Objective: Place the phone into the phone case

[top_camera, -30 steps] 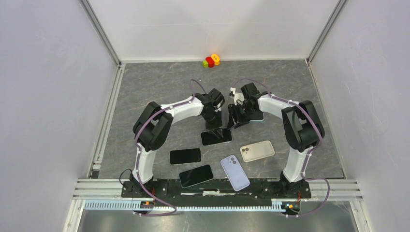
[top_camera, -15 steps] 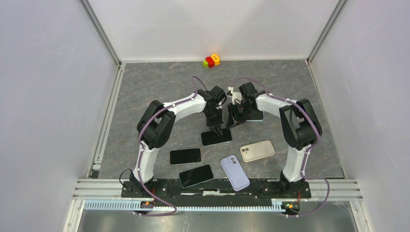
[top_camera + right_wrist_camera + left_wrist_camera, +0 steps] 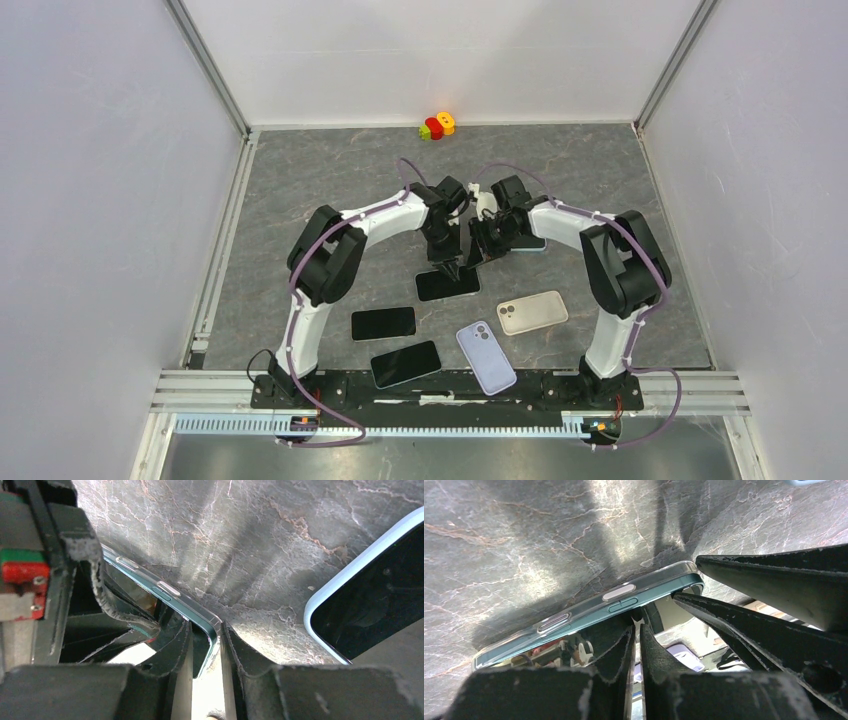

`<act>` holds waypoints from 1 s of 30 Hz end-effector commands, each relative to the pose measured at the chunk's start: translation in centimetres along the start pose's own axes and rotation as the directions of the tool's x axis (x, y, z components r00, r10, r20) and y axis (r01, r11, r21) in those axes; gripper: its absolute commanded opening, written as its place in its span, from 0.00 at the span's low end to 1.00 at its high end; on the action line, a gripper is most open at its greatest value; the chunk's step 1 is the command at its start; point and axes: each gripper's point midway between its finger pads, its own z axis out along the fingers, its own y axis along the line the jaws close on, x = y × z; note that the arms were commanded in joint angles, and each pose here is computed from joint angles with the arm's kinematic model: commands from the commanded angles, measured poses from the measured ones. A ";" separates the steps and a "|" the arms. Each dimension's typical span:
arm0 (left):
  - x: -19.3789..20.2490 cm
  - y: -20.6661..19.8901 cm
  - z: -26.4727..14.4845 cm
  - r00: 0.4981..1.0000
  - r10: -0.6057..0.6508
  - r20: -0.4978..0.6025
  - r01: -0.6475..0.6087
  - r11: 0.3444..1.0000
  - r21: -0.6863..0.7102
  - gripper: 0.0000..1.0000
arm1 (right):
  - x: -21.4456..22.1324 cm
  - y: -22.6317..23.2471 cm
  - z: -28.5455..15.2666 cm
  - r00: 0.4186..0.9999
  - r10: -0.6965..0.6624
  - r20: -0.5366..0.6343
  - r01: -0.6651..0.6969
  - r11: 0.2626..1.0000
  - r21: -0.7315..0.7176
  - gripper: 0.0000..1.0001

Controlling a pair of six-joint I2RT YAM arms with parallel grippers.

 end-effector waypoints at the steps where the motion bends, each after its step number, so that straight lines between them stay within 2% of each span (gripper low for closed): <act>1: -0.9 5.2 4.8 1.000 0.002 0.012 0.000 0.983 -0.181 0.12 | 11.1 -8.0 1.3 0.946 0.076 -0.314 0.041 0.936 0.351 0.14; 4: -1.1 5.1 4.7 1.000 -0.010 0.012 0.012 0.985 -0.171 0.12 | 12.3 -8.3 1.2 0.936 0.084 -0.341 0.052 0.927 0.371 0.07; 6: -1.4 4.4 4.2 1.000 -0.005 0.022 0.008 0.991 -0.137 0.12 | 12.2 -7.8 1.5 0.938 0.067 -0.341 0.058 0.938 0.342 0.07; 9: -1.7 2.6 2.7 0.999 0.026 0.043 -0.024 0.998 -0.058 0.19 | 10.5 -6.2 1.9 0.952 0.029 -0.305 0.053 0.965 0.259 0.12; 12: -1.2 1.6 0.7 0.997 0.034 0.065 -0.034 0.999 0.005 0.31 | 7.1 -4.2 1.6 0.974 -0.004 -0.225 0.045 0.983 0.177 0.23; 17: 0.3 0.7 -3.2 0.991 -0.072 0.111 0.053 0.985 0.167 0.48 | 0.4 -1.1 0.6 0.997 -0.032 -0.076 0.036 0.998 0.054 0.43; 23: 3.9 2.0 -4.3 0.965 -0.260 0.034 0.238 0.924 0.298 0.52 | -4.3 -0.1 0.1 0.999 -0.054 0.011 0.053 0.999 0.003 0.55; 30: 4.9 3.0 -4.4 0.932 -0.362 -0.017 0.350 0.886 0.305 0.52 | -3.2 0.4 1.8 0.999 -0.045 -0.024 0.043 0.995 -0.088 0.54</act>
